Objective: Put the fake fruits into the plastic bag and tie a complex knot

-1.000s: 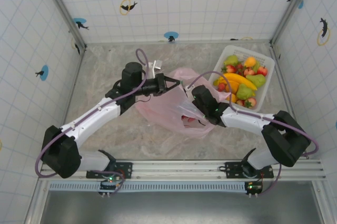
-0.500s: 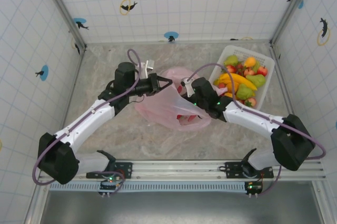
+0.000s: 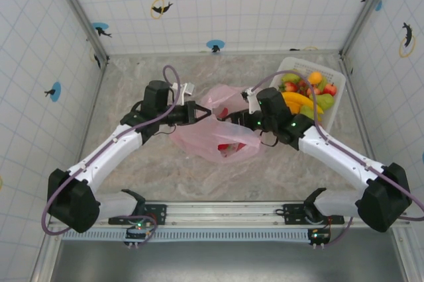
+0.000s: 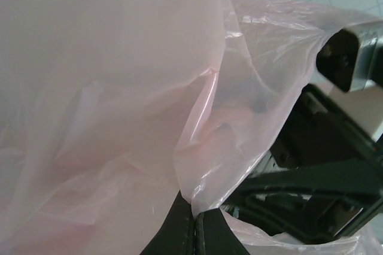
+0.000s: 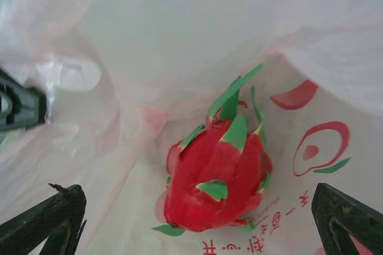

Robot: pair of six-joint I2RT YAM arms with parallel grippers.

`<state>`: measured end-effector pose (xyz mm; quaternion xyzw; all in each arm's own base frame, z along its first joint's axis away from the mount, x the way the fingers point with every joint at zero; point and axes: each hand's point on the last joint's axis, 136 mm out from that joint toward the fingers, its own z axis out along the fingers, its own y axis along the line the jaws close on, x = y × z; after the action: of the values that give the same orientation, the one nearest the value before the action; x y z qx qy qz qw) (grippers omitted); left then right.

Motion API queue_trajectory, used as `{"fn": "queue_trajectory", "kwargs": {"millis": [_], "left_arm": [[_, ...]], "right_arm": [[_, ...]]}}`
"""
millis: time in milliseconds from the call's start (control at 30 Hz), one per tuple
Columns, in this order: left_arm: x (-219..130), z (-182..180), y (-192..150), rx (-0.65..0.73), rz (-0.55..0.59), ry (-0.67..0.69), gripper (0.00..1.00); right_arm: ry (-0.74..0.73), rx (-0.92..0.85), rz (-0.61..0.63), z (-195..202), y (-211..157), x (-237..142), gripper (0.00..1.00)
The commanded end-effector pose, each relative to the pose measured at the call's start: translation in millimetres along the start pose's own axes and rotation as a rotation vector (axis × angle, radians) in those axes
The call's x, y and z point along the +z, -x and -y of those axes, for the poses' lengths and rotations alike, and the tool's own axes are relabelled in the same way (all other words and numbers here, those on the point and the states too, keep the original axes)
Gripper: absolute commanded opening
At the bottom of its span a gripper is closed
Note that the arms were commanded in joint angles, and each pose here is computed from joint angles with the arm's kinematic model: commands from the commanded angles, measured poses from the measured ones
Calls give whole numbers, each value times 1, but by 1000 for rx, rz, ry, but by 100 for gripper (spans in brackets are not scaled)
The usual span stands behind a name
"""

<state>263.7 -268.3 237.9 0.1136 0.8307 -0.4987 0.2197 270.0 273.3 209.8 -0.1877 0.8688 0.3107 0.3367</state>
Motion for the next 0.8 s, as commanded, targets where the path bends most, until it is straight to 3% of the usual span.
{"fn": "queue_trajectory", "kwargs": {"millis": [0,100,433,767], "left_arm": [[-11,15,4,84,0,-31,0],[-13,15,5,89,8,-26,0],[-3,7,18,91,8,7,0],[2,-1,13,93,-12,16,0]], "right_arm": [[-69,9,-12,13,12,-12,100],[-58,42,-20,20,15,-10,100],[259,83,30,-65,24,-31,100],[407,90,96,-109,43,-45,100]]}}
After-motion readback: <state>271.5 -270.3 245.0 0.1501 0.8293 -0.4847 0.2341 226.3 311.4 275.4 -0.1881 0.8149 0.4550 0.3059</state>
